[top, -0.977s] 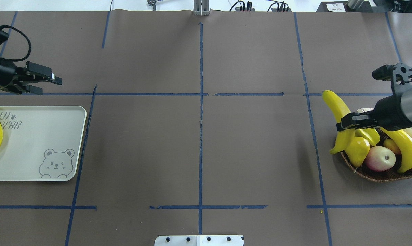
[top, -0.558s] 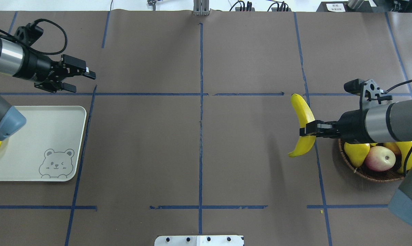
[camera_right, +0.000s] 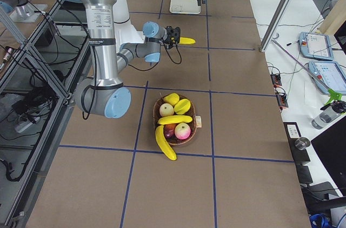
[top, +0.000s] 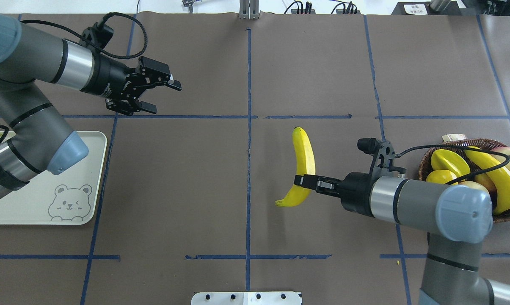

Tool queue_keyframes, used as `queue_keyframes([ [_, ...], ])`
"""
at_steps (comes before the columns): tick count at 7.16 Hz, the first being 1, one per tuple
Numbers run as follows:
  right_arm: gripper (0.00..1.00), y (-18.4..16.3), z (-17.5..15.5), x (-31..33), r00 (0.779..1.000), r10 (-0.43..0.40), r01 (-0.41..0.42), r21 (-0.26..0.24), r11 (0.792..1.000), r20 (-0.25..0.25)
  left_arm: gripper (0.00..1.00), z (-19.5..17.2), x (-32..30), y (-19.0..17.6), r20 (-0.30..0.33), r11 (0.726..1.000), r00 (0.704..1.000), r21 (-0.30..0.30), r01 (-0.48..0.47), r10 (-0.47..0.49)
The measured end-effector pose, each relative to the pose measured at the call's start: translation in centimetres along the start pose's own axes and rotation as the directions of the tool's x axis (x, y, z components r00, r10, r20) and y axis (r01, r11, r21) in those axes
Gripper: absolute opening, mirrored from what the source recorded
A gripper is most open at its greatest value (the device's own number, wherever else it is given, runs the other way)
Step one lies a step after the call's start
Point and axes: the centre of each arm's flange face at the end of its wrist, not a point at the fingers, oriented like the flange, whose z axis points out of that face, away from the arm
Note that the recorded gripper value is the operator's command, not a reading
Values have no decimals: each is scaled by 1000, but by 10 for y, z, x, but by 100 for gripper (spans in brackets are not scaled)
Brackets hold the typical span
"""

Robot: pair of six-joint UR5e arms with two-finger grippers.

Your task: Transfer all bananas from basket to plate

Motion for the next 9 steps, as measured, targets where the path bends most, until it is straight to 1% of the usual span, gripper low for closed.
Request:
queue_keyframes([
  [1,2,16,21,-19,999,4,-5,10,1000,39,100,21,19,20,-22,1000,999,-5,26,-26],
  [2,2,29,40,-36,998,7,-9,21,1000,63,100,44,31,42,-38,999,999,-6,38,-39],
  [4,2,41,62,-56,997,10,-13,30,999,80,100,85,42,84,-55,999,998,-12,38,-39],
  [6,3,43,75,-65,996,11,-14,37,999,84,99,109,43,110,-61,999,997,-9,36,-36],
  [7,3,43,77,-67,996,11,-14,39,999,85,95,118,41,117,-59,999,998,-1,37,-37],
  [8,3,43,77,-67,996,11,-14,40,999,85,85,124,38,121,-53,999,998,7,40,-39],
  [9,3,43,77,-68,996,11,-14,40,999,86,74,129,35,125,-45,999,998,10,43,-42],
])
